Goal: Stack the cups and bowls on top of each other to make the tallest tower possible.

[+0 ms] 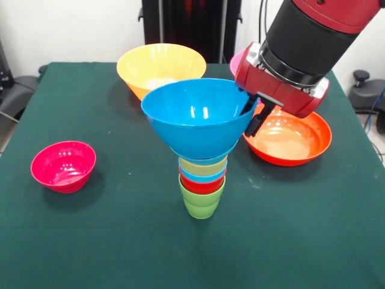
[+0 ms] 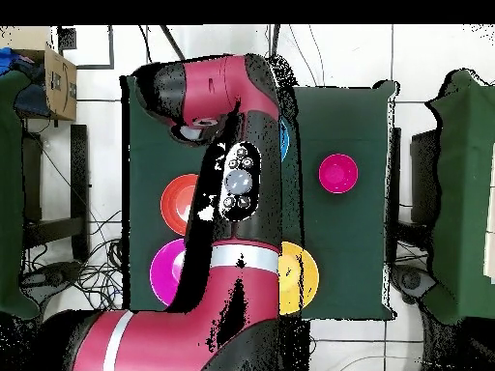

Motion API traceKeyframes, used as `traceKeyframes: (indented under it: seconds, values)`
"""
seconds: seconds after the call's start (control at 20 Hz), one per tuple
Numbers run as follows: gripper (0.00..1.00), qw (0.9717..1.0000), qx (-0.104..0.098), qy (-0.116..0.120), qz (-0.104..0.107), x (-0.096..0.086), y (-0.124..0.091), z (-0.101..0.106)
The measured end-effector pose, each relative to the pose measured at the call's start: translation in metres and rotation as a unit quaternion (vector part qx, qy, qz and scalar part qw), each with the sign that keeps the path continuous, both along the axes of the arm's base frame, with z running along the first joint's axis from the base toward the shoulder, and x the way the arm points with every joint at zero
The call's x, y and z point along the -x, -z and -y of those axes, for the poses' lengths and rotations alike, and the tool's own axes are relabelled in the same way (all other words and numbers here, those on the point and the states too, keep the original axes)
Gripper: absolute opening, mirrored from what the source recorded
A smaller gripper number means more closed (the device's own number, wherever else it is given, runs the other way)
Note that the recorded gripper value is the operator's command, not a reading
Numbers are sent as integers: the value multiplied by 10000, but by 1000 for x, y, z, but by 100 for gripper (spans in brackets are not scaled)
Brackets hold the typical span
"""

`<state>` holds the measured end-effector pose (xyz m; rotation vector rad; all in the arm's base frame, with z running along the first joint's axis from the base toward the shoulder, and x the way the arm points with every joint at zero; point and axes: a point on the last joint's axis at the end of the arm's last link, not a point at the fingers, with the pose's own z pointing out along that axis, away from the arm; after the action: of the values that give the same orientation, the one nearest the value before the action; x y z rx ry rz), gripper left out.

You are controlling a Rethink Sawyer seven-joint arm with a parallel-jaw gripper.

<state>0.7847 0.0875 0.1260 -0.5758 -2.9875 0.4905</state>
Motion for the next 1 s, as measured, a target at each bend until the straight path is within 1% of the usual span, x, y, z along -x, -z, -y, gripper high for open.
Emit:
traceKeyframes:
  seconds: [0.6,1.0]
  values:
    - [0,9999,158,-12,-57,5,3,-1]
    - [0,9998,180,31,-85,7,5,0]
